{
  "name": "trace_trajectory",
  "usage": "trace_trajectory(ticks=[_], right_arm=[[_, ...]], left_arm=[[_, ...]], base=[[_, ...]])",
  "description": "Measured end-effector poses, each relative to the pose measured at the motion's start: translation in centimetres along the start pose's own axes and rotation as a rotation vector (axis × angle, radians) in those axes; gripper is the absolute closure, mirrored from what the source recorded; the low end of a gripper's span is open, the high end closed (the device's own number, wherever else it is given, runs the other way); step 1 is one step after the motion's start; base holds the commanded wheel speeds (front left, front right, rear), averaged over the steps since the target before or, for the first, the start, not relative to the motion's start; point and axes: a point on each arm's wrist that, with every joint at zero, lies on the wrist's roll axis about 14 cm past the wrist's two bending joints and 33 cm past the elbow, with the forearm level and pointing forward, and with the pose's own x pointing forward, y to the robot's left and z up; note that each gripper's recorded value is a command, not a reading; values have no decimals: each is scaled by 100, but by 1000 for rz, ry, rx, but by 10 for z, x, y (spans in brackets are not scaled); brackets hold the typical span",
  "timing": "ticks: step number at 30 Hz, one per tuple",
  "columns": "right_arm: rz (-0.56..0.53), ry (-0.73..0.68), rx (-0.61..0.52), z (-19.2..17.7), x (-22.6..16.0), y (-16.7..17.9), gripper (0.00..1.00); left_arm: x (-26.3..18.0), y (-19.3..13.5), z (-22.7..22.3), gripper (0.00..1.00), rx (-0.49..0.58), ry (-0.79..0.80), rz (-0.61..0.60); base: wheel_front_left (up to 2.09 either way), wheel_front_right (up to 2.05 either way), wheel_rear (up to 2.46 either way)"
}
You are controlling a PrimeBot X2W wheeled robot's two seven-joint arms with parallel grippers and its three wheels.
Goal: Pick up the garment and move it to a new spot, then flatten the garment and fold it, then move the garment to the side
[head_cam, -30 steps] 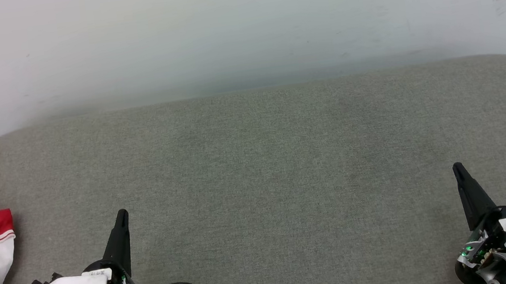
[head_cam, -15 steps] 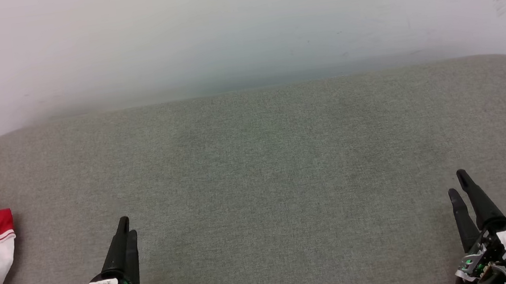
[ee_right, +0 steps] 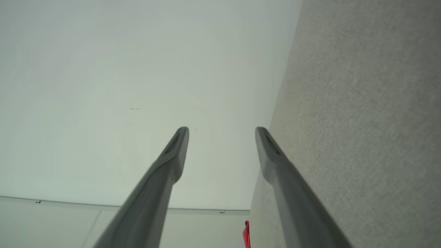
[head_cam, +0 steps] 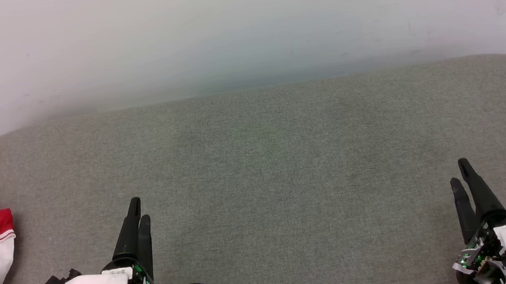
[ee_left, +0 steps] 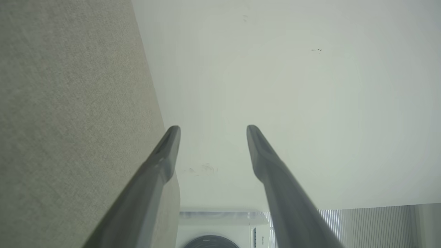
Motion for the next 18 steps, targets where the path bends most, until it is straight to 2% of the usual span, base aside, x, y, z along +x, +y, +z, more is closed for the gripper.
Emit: trace_trajectory(ticks=[5,8,18], right_arm=[[20,-10,-47,0,1,7,0],[25,-19,-100,2,0,8,0],[70,-26,-442,2,0,23,0]], left_arm=[[1,-7,-6,0,47,9,-22],[1,-9,-7,0,116,16,-28],[2,-23,-8,0,381,4,-75]], base=[[0,0,0],[0,0,0],[0,0,0]])
